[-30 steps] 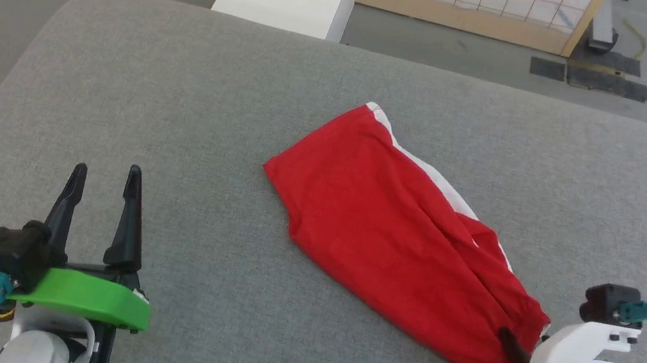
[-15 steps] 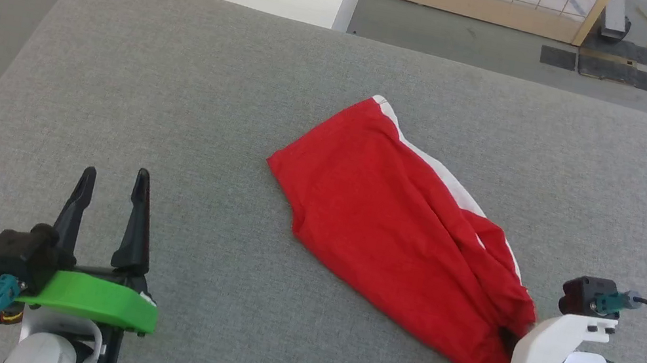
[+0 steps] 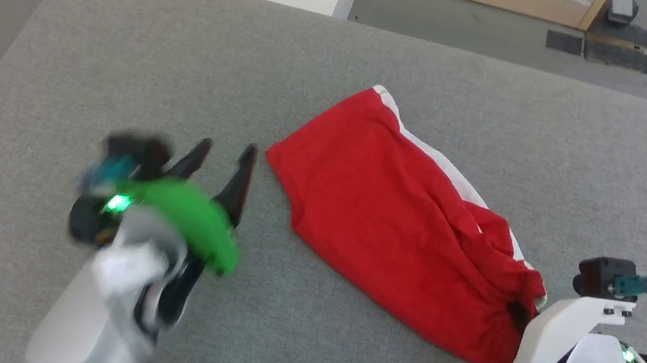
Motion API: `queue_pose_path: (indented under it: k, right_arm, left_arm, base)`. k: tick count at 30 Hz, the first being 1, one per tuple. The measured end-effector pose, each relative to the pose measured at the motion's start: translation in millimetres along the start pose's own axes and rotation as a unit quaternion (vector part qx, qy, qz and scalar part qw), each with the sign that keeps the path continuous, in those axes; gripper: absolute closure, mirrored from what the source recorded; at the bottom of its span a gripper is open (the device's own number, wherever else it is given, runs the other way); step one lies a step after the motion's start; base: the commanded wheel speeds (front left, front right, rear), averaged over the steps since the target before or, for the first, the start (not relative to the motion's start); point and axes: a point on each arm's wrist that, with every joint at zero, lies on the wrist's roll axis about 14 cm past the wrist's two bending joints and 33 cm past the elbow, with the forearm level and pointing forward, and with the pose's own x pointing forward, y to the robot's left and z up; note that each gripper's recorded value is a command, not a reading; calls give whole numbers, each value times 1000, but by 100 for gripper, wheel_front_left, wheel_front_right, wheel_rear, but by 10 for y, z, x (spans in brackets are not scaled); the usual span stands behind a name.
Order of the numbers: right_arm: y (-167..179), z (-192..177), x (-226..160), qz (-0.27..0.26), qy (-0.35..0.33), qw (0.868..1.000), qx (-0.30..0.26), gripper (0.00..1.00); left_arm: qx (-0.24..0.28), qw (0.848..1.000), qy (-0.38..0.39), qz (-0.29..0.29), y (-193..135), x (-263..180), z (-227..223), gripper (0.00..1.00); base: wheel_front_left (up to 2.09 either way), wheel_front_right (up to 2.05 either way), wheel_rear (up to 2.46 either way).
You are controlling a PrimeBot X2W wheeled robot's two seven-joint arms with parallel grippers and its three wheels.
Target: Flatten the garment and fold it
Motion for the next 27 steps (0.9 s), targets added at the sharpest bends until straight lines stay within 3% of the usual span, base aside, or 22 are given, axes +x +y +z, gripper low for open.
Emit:
queue_pose_path:
  k: [7,12,22,26,27]
  right_arm:
    - [52,36,26,11,-2,1000,-2,100]
    - [54,46,60,15,-2,1000,-1,100]
    - [-92,-22,100,-1,9,1000,10,100]
    - [-117,-41,113,-3,11,1000,12,100]
    - [-121,-41,118,-3,11,1000,13,100]
  left_arm:
    - [54,986,155,-12,-98,476,-233,0]
    - [101,964,245,-20,-107,670,-487,0]
    - [162,916,365,-28,1,782,-1035,0]
    - [159,908,386,-39,-37,831,-1096,0]
    - [156,907,388,-43,-46,843,-1110,42]
  base:
    - [0,0,0]
    - [0,0,0]
    - [0,0,0]
    - [0,0,0]
    - [0,0,0]
